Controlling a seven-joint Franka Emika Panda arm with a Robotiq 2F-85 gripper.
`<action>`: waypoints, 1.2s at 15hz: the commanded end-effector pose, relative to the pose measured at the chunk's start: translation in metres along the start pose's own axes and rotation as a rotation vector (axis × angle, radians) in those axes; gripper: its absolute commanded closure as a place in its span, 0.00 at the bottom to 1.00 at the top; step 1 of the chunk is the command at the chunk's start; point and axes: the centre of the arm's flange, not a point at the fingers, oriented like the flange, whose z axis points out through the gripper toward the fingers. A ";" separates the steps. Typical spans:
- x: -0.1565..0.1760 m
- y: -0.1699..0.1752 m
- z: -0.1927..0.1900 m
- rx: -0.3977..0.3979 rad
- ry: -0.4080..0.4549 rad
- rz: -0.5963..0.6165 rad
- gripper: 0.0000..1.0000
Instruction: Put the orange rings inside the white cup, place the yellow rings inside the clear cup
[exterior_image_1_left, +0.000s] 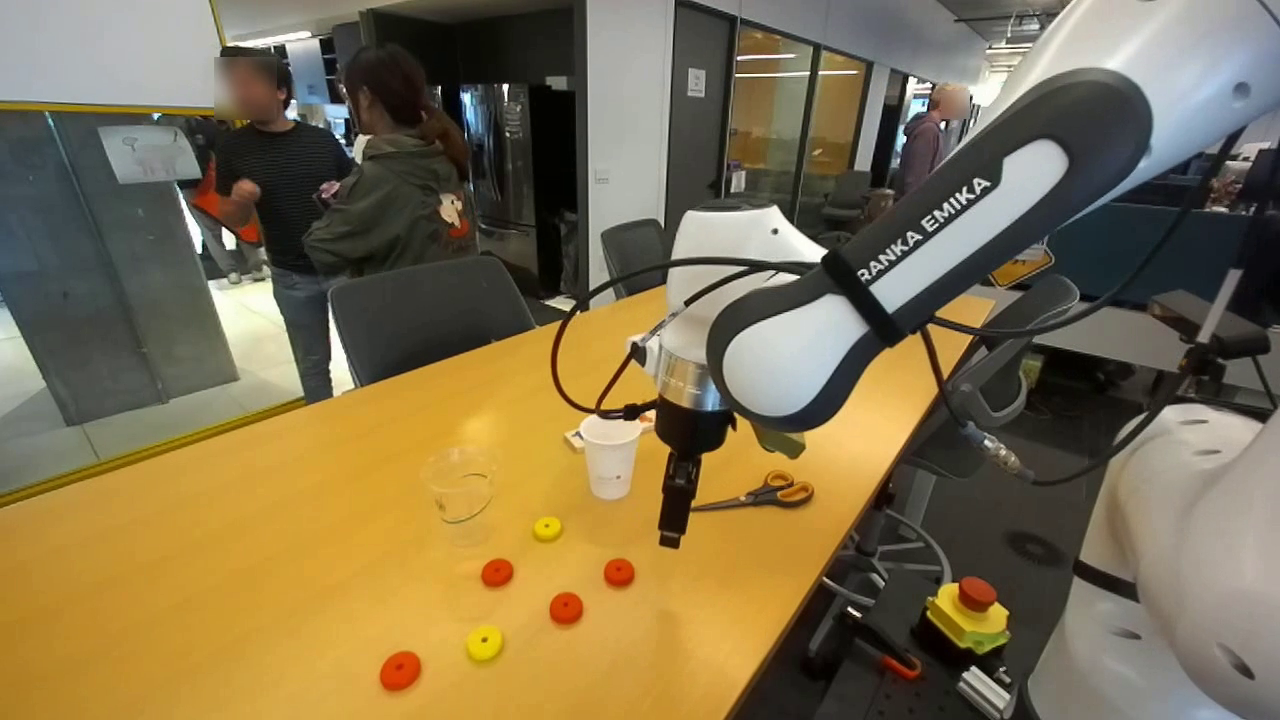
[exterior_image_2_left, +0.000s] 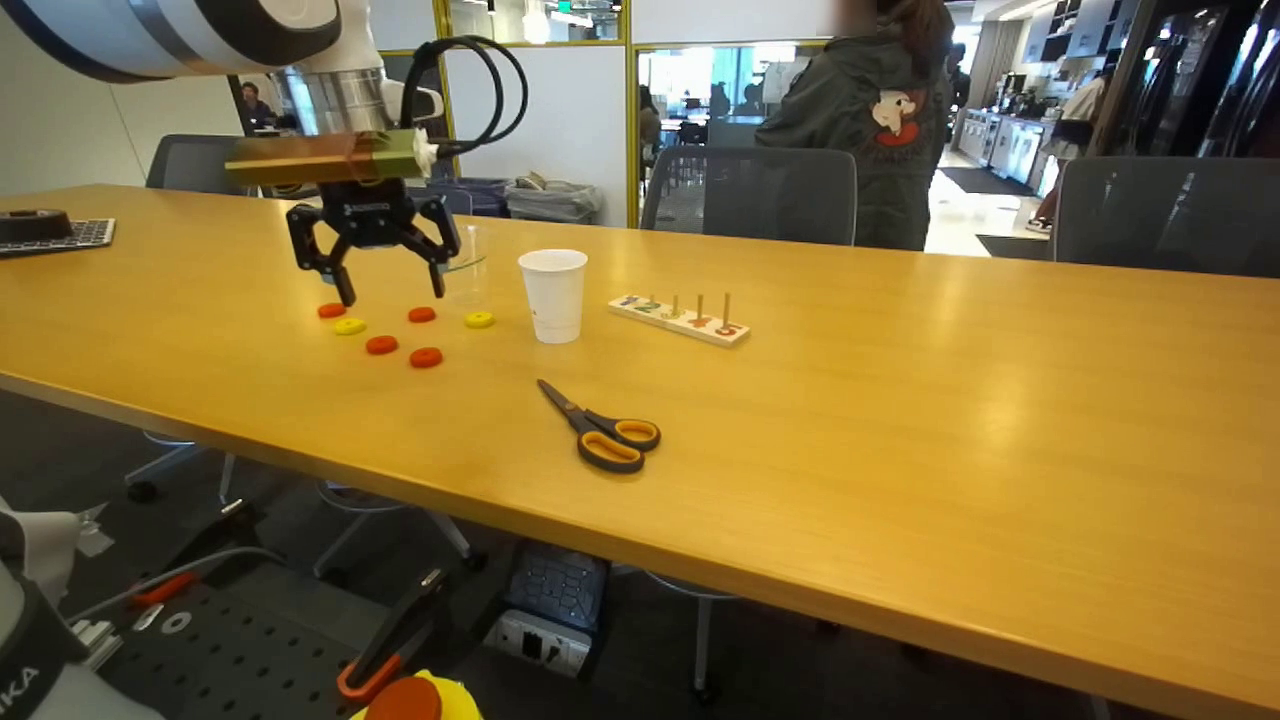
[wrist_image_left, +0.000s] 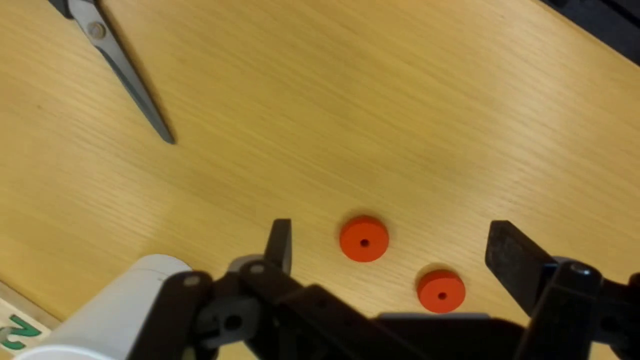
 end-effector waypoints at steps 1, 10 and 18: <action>0.013 -0.022 0.030 -0.015 0.019 -0.131 0.00; 0.038 -0.037 0.083 0.010 0.016 -0.313 0.00; 0.060 -0.026 0.092 0.014 0.007 -0.354 0.00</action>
